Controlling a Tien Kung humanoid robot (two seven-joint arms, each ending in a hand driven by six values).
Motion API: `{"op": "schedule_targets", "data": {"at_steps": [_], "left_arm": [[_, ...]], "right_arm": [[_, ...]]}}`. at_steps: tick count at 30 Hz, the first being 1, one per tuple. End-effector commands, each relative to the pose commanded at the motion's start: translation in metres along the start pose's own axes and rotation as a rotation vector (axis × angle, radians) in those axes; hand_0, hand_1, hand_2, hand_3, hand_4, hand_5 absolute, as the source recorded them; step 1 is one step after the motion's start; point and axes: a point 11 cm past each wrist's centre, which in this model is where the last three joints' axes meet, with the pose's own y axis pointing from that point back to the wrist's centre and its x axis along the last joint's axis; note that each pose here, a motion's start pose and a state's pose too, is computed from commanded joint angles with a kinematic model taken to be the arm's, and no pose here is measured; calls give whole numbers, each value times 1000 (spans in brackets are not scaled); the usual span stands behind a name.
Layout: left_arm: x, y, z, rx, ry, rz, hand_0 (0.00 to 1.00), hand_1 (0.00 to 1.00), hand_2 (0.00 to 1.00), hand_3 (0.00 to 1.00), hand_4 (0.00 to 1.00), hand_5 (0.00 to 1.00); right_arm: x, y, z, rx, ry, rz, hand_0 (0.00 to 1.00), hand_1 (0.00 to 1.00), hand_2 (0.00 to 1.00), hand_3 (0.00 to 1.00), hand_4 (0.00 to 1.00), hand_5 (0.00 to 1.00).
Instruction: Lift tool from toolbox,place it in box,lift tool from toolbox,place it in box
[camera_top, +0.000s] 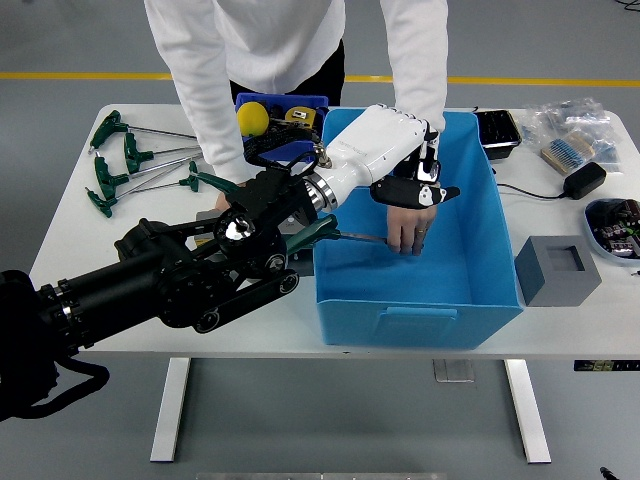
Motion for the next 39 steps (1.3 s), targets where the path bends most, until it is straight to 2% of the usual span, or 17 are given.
{"op": "schedule_targets", "data": {"at_steps": [4,5,10,11,16,17,22,23,28,29,34,35,39], "left_arm": [[2,4,3,1,22,9,189,191,329,418,843,713],[3,6,1,8,23,7,198,215,354,438,853,721],[9,20,-17,48,29,8,198,215,354,438,853,721],[10,23,-20,56,32,11,204,273,412,459,855,723],[15,38,-36,90,49,17,204,273,412,459,855,723],[16,41,-39,98,54,18,218,317,463,491,859,722],[20,55,-52,126,59,17,218,317,463,491,859,722],[21,59,-55,129,50,15,291,419,534,528,860,716],[22,70,-68,146,-1,-7,291,419,534,528,860,716],[22,71,-71,151,-9,-15,429,533,620,557,868,717],[13,77,-89,188,-75,-92,429,533,620,557,868,717],[11,78,-95,201,-97,-115,588,657,716,598,877,721],[5,84,-113,243,-147,-189,588,657,716,598,877,721]], "right_arm": [[-1,0,3,-5,-1,-1,651,630,697,554,803,744],[-1,0,4,-7,-2,-1,650,630,697,555,802,744],[-2,0,8,-14,-4,-2,650,630,697,555,802,744],[-2,0,8,-15,-4,-3,650,632,697,555,802,743],[-3,1,11,-19,-7,-4,650,632,697,555,802,743],[-3,1,11,-20,-7,-4,650,632,698,555,803,744],[-4,1,12,-22,-8,-6,650,632,698,555,803,744],[-4,1,13,-23,-8,-6,650,634,699,555,803,744],[-5,1,14,-25,-7,-7,650,634,699,555,803,744],[-5,1,14,-25,-6,-7,650,637,700,555,803,744],[-6,1,13,-25,-3,-10,650,637,700,555,803,744],[-6,1,12,-24,-1,-10,649,637,701,556,803,743],[-7,1,11,-23,-4,-12,649,637,701,556,803,743]]}}
